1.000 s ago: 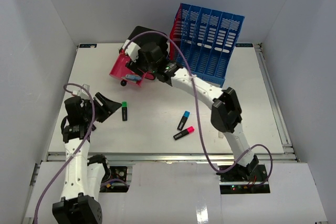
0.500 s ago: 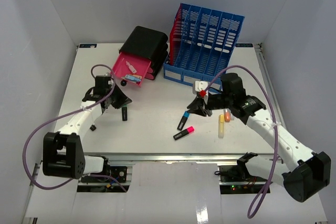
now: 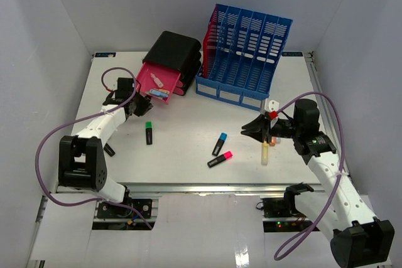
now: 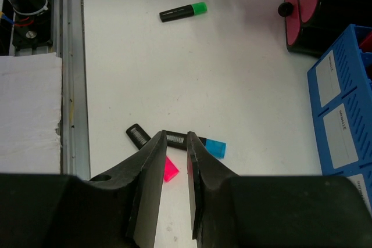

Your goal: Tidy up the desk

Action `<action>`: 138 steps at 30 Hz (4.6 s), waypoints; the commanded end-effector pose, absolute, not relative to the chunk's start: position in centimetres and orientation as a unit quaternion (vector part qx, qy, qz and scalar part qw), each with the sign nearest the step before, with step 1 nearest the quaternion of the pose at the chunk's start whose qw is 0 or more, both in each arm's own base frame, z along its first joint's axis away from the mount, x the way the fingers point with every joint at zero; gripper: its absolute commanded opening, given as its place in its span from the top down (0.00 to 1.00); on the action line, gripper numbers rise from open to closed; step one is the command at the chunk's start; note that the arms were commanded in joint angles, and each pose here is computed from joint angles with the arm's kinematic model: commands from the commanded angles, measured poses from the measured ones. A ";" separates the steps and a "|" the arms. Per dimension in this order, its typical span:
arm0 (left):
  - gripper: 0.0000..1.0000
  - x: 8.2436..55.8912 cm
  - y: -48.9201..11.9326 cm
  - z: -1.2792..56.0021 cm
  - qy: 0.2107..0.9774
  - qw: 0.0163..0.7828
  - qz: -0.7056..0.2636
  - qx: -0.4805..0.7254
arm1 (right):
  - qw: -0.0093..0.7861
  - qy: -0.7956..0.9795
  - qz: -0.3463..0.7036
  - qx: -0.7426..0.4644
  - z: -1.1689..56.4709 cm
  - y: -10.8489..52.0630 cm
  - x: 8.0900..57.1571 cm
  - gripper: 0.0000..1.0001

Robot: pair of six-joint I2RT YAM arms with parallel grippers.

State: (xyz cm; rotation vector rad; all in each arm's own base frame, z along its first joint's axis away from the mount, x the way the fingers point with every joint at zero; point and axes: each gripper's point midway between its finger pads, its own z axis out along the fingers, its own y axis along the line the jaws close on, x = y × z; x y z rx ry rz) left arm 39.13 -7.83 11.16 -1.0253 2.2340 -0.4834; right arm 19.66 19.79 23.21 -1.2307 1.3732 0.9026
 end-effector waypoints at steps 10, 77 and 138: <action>0.28 42.8 -8.6 15.9 0.824 0.385 -0.229 -0.347 | 0.531 0.558 0.394 -0.501 23.4 18.6 19.5 0.73; 0.43 49.5 -9.8 21.5 0.777 0.433 -0.368 -0.272 | 0.535 0.584 0.382 -0.477 22.3 17.1 20.9 0.73; 0.51 51.7 -13.5 16.2 0.781 0.346 -0.481 -0.197 | 0.538 0.592 0.374 -0.468 22.0 16.5 21.4 0.73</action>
